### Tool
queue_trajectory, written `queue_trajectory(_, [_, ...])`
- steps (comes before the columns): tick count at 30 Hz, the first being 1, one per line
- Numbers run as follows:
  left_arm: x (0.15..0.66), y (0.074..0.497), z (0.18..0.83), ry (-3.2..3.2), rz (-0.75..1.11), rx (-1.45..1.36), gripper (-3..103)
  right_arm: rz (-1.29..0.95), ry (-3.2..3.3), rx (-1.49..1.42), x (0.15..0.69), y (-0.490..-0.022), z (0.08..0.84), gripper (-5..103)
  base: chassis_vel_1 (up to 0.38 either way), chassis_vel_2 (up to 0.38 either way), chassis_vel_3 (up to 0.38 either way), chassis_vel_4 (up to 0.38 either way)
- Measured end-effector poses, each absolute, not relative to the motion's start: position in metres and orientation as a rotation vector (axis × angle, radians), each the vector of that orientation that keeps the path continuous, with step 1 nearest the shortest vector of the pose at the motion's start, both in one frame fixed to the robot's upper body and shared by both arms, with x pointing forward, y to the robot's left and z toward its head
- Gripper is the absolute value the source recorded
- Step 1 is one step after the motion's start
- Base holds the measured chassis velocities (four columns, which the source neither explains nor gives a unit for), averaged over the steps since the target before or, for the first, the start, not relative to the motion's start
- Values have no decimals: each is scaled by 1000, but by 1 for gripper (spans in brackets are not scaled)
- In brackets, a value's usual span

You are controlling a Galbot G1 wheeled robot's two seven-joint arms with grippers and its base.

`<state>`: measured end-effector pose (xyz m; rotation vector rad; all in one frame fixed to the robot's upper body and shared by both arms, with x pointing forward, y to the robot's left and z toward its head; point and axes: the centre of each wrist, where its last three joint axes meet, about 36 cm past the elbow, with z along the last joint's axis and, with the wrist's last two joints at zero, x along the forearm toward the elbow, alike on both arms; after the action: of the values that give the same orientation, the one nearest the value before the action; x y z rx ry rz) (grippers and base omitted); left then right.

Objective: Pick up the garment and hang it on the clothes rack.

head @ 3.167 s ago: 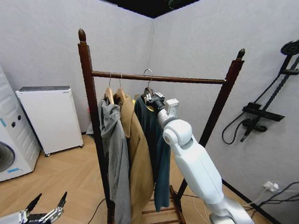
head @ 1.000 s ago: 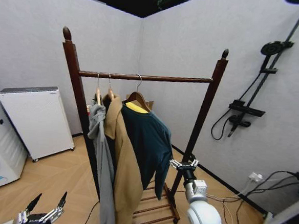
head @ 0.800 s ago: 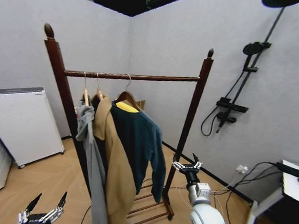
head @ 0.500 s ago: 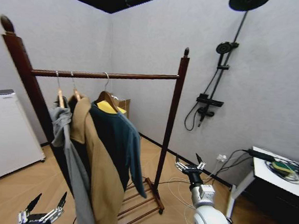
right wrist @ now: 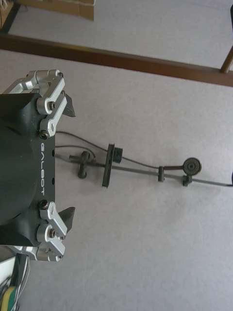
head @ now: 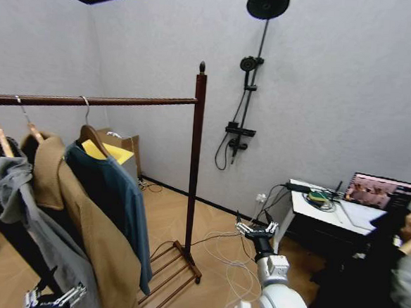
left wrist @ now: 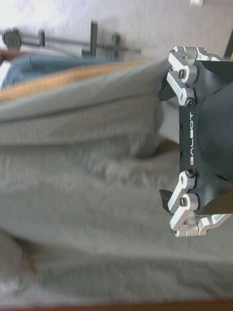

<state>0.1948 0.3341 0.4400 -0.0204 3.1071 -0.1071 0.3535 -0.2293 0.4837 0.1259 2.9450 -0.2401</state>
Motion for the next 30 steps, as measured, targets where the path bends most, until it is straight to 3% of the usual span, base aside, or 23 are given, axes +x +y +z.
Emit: queue_trajectory(30, [195,334,440,3107,-107,-20,100,-233,2951,128,346,-229,483,100,51,-258,-265,53])
